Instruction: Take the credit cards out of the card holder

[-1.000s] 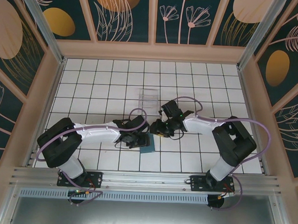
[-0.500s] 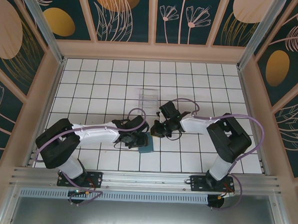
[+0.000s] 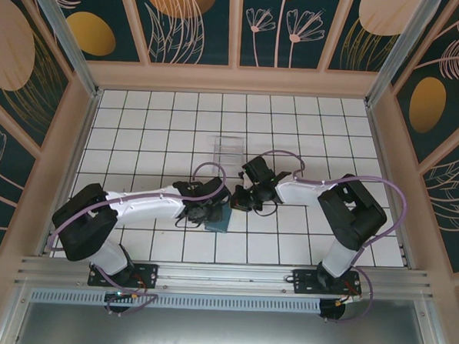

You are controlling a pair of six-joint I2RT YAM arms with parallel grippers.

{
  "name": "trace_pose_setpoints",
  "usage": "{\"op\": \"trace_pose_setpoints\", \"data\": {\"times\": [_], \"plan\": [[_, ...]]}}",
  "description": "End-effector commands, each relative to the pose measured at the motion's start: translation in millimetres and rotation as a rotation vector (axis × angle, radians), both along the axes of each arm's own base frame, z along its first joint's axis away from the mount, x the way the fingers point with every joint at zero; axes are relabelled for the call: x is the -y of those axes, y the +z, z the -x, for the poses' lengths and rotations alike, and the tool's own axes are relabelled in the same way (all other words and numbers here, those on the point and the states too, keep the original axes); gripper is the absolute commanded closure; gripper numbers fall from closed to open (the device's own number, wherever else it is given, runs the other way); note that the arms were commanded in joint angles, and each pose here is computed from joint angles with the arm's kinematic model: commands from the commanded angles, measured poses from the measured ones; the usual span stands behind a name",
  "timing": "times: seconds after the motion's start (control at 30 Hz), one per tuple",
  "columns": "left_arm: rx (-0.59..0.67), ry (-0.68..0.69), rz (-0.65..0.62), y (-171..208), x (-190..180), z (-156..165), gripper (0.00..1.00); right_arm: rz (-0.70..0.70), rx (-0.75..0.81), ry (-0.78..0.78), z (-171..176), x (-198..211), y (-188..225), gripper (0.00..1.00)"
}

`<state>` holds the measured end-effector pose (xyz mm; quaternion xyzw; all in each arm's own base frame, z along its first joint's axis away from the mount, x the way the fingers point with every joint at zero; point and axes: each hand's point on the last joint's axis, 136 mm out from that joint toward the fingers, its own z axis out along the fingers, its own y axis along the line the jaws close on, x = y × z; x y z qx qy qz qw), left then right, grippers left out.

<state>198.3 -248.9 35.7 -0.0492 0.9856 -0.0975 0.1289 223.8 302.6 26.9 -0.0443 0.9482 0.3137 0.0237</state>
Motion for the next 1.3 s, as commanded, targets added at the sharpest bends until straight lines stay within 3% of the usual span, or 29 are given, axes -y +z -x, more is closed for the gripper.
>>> {"op": "trace_pose_setpoints", "data": {"times": [0.0,0.3,0.5,0.67,1.03,1.27], "plan": [[0.049,0.069,-0.188,6,-47,-4,0.55,0.165,-0.034,-0.001,12,31,-27,1.0],[0.061,0.084,-0.218,8,-57,-11,0.61,0.175,-0.029,0.006,11,32,-25,1.0],[0.157,-0.052,0.144,48,10,-23,0.58,0.17,-0.03,0.006,9,29,-25,1.0],[0.092,-0.167,0.253,43,40,-12,0.63,0.169,-0.039,0.007,7,26,-26,1.0],[0.004,-0.23,0.185,12,46,-7,0.7,0.17,-0.043,0.009,6,24,-26,1.0],[-0.033,-0.245,0.076,-5,39,-6,0.62,0.162,-0.04,0.008,4,22,-24,1.0]]}}
